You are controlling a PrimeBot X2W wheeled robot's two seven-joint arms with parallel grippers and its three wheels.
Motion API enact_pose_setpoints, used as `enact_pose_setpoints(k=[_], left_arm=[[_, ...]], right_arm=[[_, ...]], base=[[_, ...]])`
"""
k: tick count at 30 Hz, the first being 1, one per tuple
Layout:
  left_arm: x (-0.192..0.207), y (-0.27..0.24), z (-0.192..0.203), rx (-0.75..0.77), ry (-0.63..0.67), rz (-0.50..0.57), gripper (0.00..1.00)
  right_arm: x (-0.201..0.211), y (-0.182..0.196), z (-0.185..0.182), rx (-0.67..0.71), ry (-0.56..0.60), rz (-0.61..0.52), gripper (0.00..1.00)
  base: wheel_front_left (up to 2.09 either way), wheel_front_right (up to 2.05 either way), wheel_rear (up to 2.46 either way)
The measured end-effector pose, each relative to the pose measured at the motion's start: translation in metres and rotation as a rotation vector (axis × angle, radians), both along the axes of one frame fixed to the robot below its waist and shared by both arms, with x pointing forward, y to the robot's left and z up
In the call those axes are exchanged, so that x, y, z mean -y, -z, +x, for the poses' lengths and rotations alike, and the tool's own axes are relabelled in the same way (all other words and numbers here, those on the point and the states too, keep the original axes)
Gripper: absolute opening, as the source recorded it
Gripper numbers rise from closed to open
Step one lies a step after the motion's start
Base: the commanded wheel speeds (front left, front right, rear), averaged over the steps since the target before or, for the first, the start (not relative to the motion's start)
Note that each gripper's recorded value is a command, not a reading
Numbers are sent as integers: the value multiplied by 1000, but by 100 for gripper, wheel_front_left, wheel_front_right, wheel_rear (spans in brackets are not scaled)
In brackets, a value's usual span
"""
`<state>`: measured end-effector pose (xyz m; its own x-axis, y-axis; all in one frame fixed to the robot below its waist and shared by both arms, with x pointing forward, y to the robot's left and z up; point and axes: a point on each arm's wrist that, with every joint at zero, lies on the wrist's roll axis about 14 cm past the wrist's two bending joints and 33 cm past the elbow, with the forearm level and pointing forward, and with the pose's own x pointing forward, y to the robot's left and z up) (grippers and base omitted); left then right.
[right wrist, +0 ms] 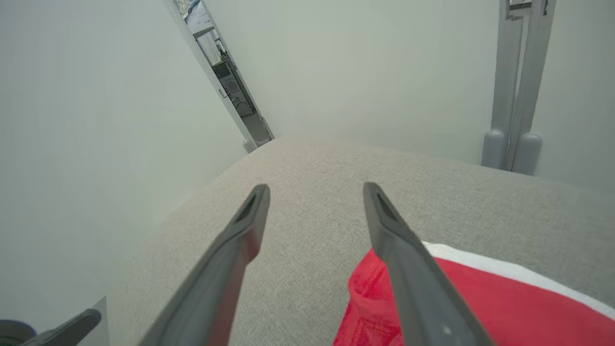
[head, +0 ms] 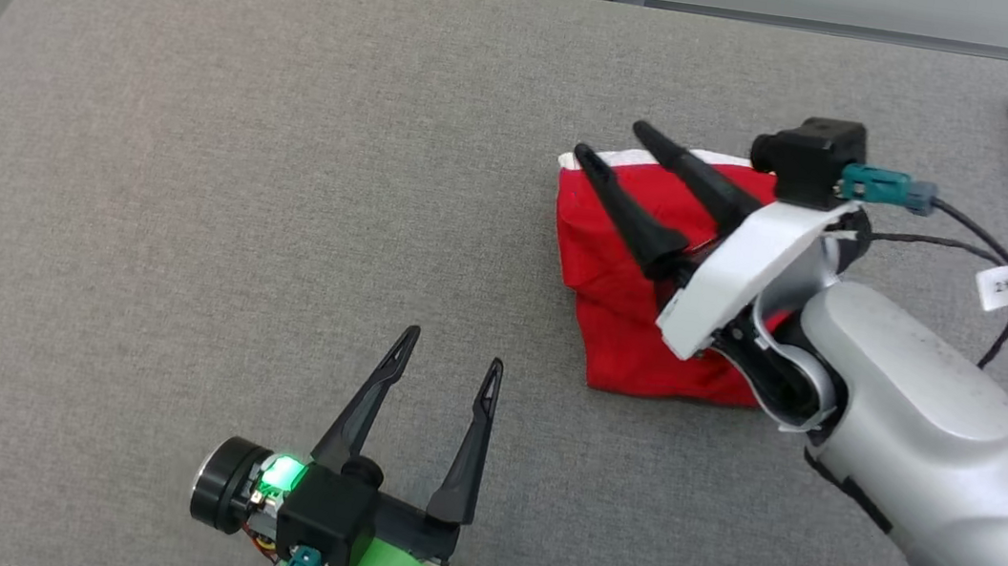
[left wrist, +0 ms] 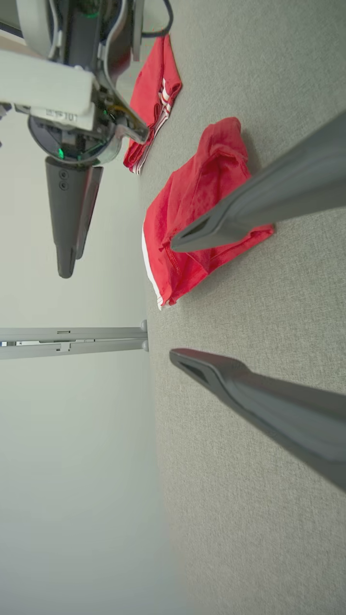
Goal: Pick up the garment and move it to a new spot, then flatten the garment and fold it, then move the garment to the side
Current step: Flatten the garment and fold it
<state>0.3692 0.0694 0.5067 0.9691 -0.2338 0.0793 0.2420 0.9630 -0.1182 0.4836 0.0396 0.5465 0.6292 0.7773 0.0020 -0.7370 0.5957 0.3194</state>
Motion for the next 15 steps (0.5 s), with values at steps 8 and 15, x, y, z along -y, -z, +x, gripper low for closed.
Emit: enact_pose_setpoints(k=[8, 15], left_arm=[[-4, -10, 1, 30, -17, -7, 100], [-9, -13, 0, 37, -36, -20, 100]], right_arm=[[87, -16, 17, 196, 212, -63, 100], [156, -10, -2, 246, 411, -109, 100]], base=[[0, 0, 0], [0, 0, 0]])
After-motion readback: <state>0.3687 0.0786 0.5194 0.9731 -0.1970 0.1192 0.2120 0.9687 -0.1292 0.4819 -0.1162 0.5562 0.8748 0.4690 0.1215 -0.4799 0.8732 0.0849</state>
